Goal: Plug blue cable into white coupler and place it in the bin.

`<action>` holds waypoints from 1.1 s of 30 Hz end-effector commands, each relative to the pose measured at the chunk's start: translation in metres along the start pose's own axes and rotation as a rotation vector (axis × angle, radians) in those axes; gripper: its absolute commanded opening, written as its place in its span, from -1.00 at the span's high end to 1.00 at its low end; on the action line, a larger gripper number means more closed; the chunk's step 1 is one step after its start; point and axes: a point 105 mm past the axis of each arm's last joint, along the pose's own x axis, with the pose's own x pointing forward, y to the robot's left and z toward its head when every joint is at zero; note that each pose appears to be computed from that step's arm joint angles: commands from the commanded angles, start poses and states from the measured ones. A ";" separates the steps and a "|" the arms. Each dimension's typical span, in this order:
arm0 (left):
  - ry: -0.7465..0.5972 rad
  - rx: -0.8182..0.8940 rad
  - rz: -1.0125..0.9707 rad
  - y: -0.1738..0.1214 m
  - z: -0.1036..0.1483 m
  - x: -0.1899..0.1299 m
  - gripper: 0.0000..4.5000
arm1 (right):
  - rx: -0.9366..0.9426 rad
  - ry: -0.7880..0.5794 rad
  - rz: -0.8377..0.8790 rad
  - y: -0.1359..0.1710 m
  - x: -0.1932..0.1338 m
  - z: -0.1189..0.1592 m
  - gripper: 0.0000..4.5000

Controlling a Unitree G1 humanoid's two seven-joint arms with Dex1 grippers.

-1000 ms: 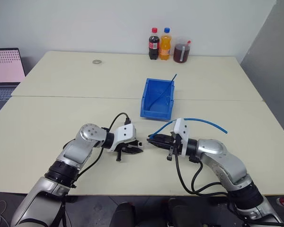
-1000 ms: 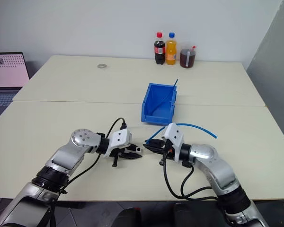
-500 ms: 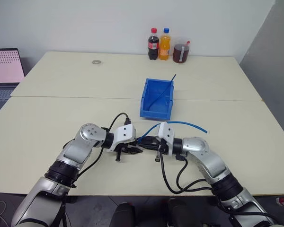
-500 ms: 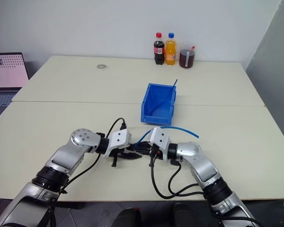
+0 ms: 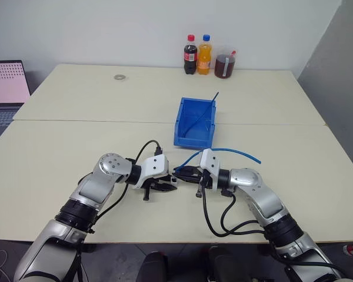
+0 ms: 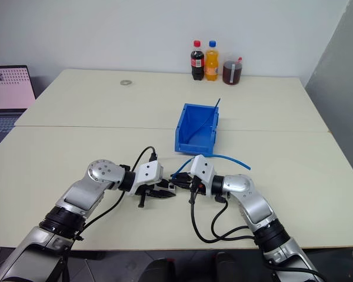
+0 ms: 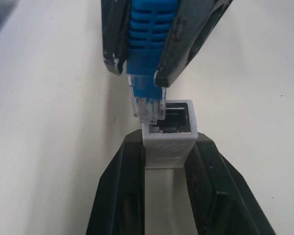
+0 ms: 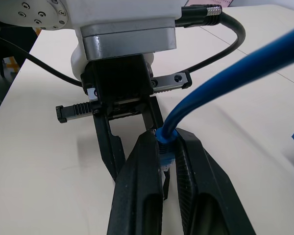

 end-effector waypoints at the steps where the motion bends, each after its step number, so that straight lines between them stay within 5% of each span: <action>1: 0.038 -0.017 -0.040 -0.009 -0.010 0.001 0.65 | -0.029 -0.002 0.014 0.000 -0.002 0.003 0.95; 20: 0.039 -0.012 -0.029 -0.007 -0.007 0.004 0.65 | -0.180 0.121 0.120 0.008 0.006 -0.004 0.95; 33: 0.029 -0.013 -0.029 -0.009 -0.005 0.005 0.65 | -0.061 0.211 0.196 0.014 0.010 -0.017 0.95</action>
